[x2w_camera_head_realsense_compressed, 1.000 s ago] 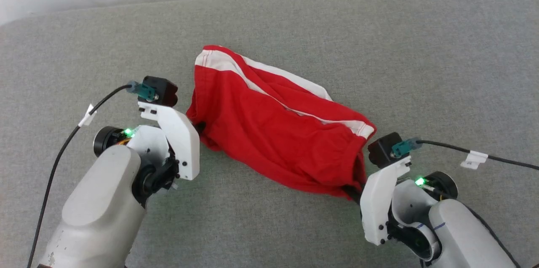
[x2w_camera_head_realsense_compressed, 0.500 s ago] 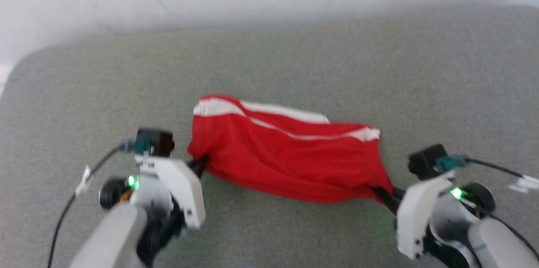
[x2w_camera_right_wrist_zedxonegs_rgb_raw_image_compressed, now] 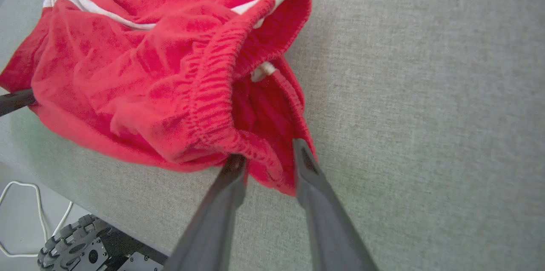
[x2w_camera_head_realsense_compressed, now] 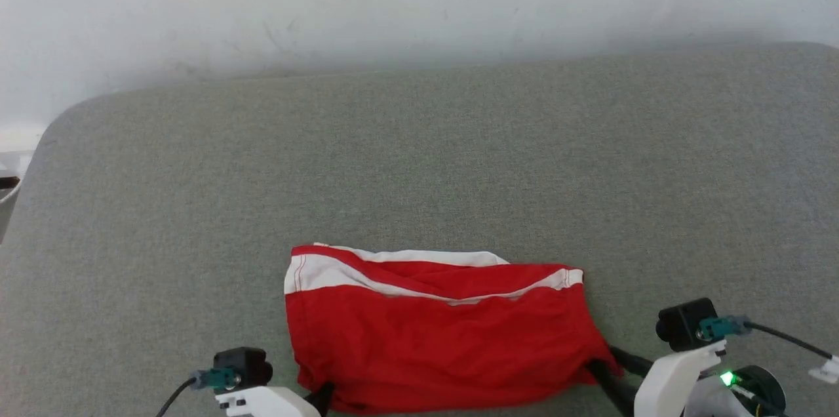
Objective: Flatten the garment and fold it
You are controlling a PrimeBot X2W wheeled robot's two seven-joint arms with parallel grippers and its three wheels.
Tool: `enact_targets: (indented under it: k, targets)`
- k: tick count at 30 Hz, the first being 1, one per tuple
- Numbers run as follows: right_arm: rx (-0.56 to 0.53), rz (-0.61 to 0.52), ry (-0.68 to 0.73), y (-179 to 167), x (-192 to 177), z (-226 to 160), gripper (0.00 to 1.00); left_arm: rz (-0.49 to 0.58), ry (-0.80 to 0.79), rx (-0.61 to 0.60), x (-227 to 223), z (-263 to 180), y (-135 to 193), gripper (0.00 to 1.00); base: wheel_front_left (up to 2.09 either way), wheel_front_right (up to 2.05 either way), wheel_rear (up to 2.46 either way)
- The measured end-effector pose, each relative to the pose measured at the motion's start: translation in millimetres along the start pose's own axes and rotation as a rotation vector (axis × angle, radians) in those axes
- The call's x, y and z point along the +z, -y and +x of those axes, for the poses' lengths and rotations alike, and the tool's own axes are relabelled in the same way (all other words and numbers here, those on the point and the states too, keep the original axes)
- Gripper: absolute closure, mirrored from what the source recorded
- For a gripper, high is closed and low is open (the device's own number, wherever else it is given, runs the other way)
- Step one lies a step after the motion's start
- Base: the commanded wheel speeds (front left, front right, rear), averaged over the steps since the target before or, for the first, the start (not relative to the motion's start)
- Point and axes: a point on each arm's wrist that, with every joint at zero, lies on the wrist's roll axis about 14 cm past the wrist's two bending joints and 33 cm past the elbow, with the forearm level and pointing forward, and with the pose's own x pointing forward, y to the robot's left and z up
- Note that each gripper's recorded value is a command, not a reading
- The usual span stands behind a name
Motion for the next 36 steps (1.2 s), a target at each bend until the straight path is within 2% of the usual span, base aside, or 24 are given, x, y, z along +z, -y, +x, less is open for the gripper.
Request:
enact_targets:
  k: [1, 5, 10, 16, 19, 25, 31, 36]
  targets:
    - [-0.002, 0.006, 0.013, 0, -1, 0, 0.0, -0.009, -0.005, -0.003, -2, 1, 1, 0.0, 0.0, 0.0, 0.0]
    - [-0.003, 0.012, 0.106, -5, 4, -6, 0.0, -0.016, 0.018, -0.009, 1, 0, 3, 0.0, 0.0, 0.0, 0.0]
    - [-0.017, 0.009, 0.258, -11, 26, -29, 0.0, 0.0, 0.176, 0.021, 36, -7, -5, 0.0, 0.0, 0.0, 0.0]
    - [-0.062, -0.004, 0.337, -2, 53, -51, 0.0, 0.059, 0.425, 0.065, 86, -25, -8, 0.0, 0.0, 0.0, 0.0]
    - [-0.07, 0.008, 0.297, 0, 53, -50, 0.0, 0.059, 0.589, 0.085, 113, -39, -11, 0.0, 0.0, 0.0, 0.0]
    - [-0.046, -0.015, 0.131, -4, 41, -37, 0.0, 0.207, 0.816, 0.114, 143, -63, -9, 0.0, 0.0, 0.0, 0.0]
    - [-0.015, -0.026, 0.022, -10, 40, -15, 0.0, 0.307, 0.929, 0.142, 166, -81, -8, 0.0, 0.0, 0.0, 0.0]
    - [-0.009, -0.02, -0.062, -8, 31, 6, 0.0, 0.318, 0.964, 0.168, 172, -86, -13, 0.0, 0.0, 0.0, 0.0]
